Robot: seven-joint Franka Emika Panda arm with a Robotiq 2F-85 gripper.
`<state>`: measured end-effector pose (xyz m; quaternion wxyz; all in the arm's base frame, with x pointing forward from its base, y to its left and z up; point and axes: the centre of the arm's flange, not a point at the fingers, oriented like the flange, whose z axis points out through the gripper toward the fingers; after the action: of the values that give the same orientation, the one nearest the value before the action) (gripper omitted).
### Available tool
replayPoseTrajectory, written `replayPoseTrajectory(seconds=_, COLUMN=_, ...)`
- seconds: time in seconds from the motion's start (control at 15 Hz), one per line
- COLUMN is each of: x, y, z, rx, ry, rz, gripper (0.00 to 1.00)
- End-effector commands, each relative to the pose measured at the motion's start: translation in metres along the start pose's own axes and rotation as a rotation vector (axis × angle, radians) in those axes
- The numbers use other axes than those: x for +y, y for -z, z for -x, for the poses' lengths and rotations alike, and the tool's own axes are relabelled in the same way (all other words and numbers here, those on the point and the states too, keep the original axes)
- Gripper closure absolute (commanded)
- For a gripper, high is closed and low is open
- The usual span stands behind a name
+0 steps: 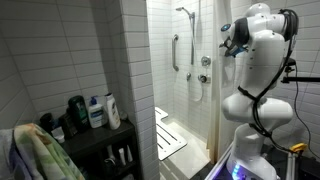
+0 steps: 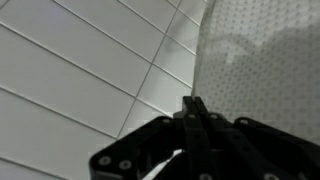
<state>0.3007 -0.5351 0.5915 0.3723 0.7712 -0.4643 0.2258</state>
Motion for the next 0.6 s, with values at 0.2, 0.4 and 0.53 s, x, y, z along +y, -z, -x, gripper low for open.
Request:
replayPoseTrajectory(seconds=0.2, x=0.0005, y=-0.0283, z=-0.0027, rx=-0.082, ry=0.005, rz=-0.045, gripper=1.0)
replayPoseTrajectory(seconds=0.4, x=-0.002, y=-0.0268, z=-0.0044, rx=-0.11, ry=-0.003, rz=-0.122, gripper=1.0)
replayPoseTrajectory(seconds=0.53, x=-0.0037, y=-0.0214, z=-0.0053, rx=-0.101, ry=-0.003, rz=-0.149, gripper=1.0)
